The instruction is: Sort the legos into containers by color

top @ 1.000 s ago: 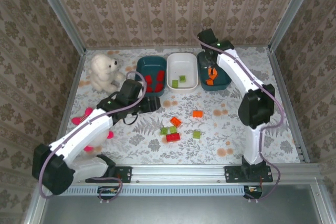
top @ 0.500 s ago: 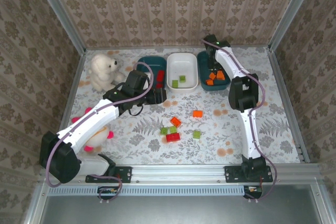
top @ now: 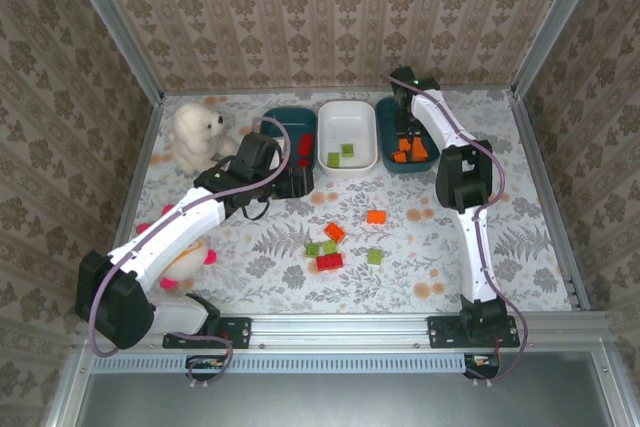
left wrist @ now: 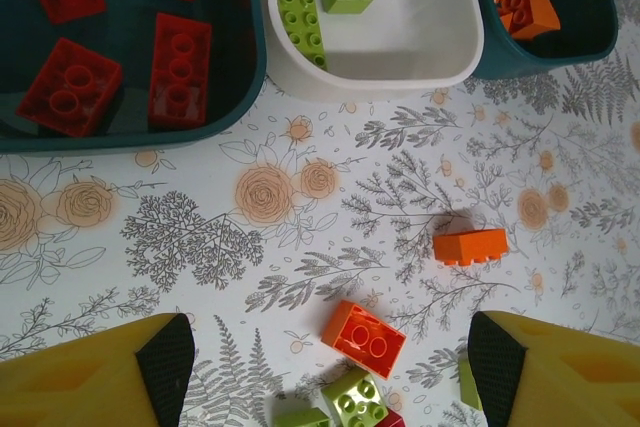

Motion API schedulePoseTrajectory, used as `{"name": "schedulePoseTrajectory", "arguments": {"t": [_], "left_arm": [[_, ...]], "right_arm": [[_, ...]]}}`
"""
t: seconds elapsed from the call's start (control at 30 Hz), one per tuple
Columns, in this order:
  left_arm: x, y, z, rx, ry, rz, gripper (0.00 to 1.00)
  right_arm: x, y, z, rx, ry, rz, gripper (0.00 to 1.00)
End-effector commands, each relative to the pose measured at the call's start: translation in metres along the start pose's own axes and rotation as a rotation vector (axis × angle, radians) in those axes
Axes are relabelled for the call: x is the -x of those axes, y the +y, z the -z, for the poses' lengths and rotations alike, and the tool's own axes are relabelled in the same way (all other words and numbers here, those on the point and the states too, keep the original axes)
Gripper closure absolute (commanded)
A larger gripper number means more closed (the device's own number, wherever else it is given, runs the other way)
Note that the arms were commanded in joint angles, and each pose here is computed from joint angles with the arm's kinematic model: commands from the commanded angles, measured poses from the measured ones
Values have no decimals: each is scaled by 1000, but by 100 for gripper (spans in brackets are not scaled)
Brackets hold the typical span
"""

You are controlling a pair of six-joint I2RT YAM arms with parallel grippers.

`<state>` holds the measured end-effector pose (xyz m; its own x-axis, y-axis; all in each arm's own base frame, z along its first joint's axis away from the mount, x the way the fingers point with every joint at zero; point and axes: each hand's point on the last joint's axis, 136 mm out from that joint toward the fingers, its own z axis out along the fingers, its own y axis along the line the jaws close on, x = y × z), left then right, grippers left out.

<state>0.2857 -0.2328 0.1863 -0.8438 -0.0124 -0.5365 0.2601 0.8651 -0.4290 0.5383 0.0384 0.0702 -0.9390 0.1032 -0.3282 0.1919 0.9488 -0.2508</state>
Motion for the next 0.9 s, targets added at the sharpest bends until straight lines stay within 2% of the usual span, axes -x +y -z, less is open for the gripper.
{"name": "schedulePoseTrajectory", "arguments": {"t": [0.0,0.2,0.37,0.47,0.6,0.73,0.87], "left_arm": [[1,0,4,3,15,-36,24],[-10,7,10,28,54,-88,24],[-24,9,14,31,95,-136,25],[-39,11,13,35,139,-162,25],[-68,10,7,33,214,-193,26],[-97,6,-3,37,281,-229,28],[-110,-14,-11,5,305,-303,30]], "right_arm": [[23,-7,57,49,-101,-34,45],[44,-17,144,115,-276,-70,46],[30,-8,223,255,-414,-66,46],[-2,3,254,362,-449,-58,45],[-69,24,276,545,-433,-27,44],[-147,39,280,672,-355,26,42],[-211,42,263,739,-241,15,42]]}}
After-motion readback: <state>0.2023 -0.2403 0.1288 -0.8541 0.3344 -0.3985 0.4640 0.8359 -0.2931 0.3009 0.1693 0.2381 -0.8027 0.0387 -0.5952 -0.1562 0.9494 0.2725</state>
